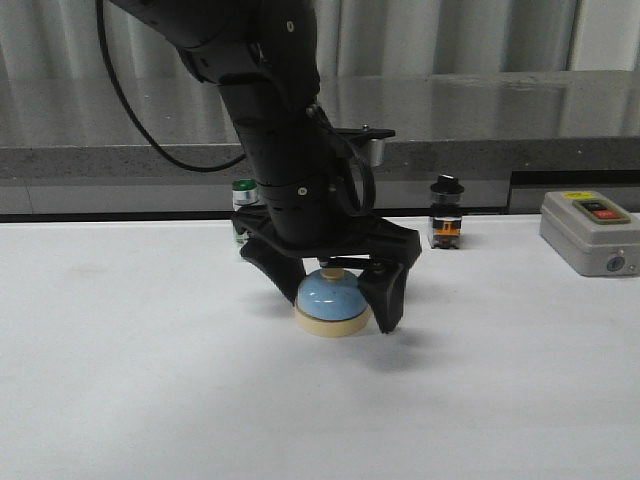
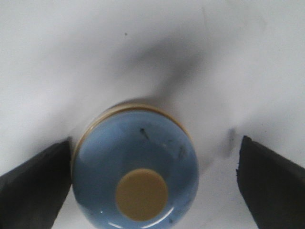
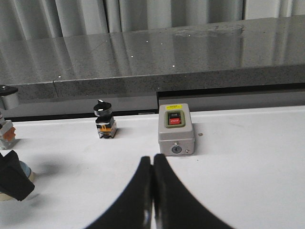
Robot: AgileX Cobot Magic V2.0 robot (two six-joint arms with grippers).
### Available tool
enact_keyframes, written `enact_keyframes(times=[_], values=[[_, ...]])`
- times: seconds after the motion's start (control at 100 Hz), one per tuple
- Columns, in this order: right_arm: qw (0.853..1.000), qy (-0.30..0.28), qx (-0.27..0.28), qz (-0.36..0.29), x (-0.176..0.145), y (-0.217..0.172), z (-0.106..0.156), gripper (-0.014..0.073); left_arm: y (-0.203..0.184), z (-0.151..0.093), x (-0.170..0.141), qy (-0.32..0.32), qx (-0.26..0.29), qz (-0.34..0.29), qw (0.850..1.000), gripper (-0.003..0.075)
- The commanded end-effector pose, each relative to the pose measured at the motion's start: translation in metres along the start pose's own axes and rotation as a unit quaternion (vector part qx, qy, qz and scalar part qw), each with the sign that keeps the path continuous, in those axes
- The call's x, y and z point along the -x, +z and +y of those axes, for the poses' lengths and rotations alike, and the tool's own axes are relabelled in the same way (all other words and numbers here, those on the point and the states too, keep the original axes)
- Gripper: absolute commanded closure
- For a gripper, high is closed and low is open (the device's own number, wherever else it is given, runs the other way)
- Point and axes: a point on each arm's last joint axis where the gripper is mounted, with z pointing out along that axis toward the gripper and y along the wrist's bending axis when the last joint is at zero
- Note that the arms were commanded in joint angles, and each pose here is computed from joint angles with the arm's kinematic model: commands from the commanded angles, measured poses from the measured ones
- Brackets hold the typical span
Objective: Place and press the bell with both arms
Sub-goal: 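Lift the bell with the left gripper and carry it toward table center, then open the left gripper to release the bell and raise it away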
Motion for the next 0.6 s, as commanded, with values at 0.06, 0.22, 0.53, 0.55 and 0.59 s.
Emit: enact_keyframes(times=[0.06, 0.22, 0.53, 0.55, 0.59], values=[[0.998, -0.008, 0.0, -0.058, 0.013, -0.003, 0.001, 0.0655, -0.043, -0.007, 0.014, 0.002, -0.007, -0.054, 0.998, 0.0031], [0.998, -0.008, 0.0, -0.058, 0.013, -0.003, 0.001, 0.0655, -0.067, -0.008, 0.018, 0.009, -0.002, -0.081, 0.997, 0.0031], [0.998, -0.008, 0.0, -0.058, 0.013, -0.003, 0.001, 0.0655, -0.132, 0.009, 0.022, -0.004, 0.011, -0.149, 0.989, 0.0031], [0.998, -0.008, 0.0, -0.058, 0.013, -0.003, 0.001, 0.0655, -0.137, 0.013, 0.021, -0.009, 0.013, -0.153, 0.988, 0.0031], [0.998, -0.008, 0.0, -0.058, 0.013, -0.003, 0.001, 0.0655, -0.144, 0.018, 0.02, -0.014, 0.016, -0.16, 0.987, 0.0031]])
